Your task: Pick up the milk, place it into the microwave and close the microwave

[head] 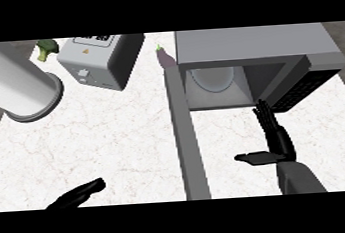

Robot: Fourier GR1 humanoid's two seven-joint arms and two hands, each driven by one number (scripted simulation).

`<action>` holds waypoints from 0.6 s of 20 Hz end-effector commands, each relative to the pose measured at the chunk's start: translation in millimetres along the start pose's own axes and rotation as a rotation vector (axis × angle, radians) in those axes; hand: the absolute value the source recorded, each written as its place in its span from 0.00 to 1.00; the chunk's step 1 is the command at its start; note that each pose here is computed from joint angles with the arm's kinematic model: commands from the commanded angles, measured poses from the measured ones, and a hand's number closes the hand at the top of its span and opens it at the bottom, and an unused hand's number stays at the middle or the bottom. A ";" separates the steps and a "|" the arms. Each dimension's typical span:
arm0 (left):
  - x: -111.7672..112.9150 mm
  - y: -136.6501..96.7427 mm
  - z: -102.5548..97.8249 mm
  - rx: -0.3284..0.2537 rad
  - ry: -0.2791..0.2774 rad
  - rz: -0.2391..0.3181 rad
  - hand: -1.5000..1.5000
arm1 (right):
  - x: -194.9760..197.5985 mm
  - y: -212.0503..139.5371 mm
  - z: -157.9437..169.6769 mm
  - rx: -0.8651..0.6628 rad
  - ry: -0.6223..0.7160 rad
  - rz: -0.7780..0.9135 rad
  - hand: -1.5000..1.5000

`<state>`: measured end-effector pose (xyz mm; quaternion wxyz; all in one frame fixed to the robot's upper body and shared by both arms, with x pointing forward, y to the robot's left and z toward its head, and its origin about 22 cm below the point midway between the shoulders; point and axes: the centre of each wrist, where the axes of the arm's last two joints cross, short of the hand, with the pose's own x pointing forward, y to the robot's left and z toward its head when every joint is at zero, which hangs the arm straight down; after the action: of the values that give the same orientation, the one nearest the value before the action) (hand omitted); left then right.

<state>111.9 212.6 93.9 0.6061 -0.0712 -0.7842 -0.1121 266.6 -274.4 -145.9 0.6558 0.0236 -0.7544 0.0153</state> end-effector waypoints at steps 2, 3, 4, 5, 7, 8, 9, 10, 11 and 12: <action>-11.5 -3.9 -30.3 -0.064 -0.035 -0.050 1.00 | -1.6 -1.7 28.6 0.018 -0.045 -0.065 0.00; -21.5 -12.6 -32.6 -0.067 -0.016 -0.034 1.00 | -1.3 -8.1 40.4 0.002 -0.070 -0.059 0.00; -21.5 -8.7 -32.7 -0.082 0.007 -0.013 1.00 | -0.5 -24.9 52.0 0.003 -0.048 -0.064 0.00; -10.9 -14.3 -35.4 -0.093 0.009 0.021 1.00 | 4.1 -15.2 50.9 0.019 -0.071 -0.075 0.00; -27.6 -27.3 -37.5 -0.131 0.031 -0.006 1.00 | 1.2 -31.4 77.8 -0.002 -0.074 -0.091 0.00; -28.2 -21.4 -49.2 -0.146 0.036 0.001 1.00 | 5.5 -23.3 80.8 -0.005 -0.067 -0.081 0.00; -30.9 -31.5 -57.9 -0.155 0.023 -0.018 1.00 | 15.3 -43.2 84.7 0.014 -0.062 -0.086 0.00; -27.4 -36.0 -52.7 -0.174 0.029 -0.020 1.00 | 7.1 -39.5 108.7 -0.009 -0.080 -0.098 0.00; -28.4 -29.7 -70.6 -0.188 0.038 -0.025 1.00 | 17.1 -15.5 88.5 -0.004 -0.066 -0.084 0.00; -31.8 -26.6 -77.9 -0.225 0.031 -0.036 1.00 | 22.3 -42.8 97.0 0.000 -0.076 -0.063 0.00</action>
<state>163.6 176.0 79.0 0.6077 -0.1110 -0.7659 -0.1783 188.3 -307.6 -147.7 0.6412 0.0297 -0.7667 -0.0090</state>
